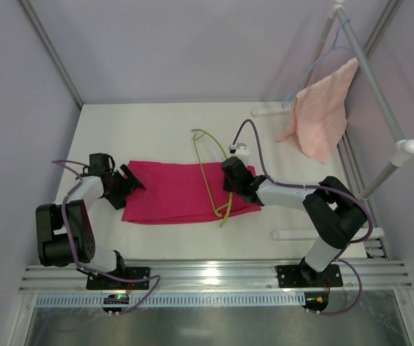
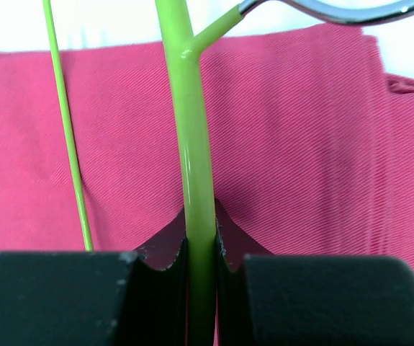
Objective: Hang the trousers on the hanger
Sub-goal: Place trousers on hanger
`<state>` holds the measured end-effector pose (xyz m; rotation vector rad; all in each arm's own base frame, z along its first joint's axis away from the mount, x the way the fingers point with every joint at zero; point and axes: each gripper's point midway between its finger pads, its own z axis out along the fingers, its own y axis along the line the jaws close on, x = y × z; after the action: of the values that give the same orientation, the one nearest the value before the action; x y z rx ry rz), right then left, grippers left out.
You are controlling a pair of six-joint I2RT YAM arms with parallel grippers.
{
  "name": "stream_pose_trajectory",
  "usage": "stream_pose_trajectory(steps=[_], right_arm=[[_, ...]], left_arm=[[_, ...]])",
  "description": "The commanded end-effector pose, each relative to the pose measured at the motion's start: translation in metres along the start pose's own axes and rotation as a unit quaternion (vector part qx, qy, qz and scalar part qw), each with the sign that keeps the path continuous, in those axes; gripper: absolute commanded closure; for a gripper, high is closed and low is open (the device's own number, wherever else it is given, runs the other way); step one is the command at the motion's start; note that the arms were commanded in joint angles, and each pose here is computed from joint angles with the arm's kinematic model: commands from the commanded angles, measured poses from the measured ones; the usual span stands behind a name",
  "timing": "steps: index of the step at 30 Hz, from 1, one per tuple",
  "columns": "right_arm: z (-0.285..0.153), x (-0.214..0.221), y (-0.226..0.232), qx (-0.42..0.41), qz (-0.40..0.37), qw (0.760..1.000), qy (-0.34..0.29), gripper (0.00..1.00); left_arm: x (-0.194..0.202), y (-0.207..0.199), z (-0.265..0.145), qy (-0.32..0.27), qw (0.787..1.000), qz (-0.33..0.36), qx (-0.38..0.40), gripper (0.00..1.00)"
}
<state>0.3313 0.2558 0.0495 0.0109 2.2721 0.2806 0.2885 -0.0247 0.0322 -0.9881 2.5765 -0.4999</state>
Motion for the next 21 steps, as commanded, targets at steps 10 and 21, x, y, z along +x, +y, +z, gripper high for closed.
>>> stream_pose_trajectory(steps=[10, 21], right_arm=[[0.012, -0.043, -0.023, 0.025, -0.014, 0.998, -0.053, 0.96], [0.025, -0.069, -0.037, 0.035, -0.037, 0.997, -0.053, 0.96]], left_arm=[[0.030, -0.026, -0.004, 0.008, 0.999, 0.025, 0.046, 0.20], [0.048, -0.030, -0.001, -0.005, 0.998, 0.061, 0.013, 0.18]])
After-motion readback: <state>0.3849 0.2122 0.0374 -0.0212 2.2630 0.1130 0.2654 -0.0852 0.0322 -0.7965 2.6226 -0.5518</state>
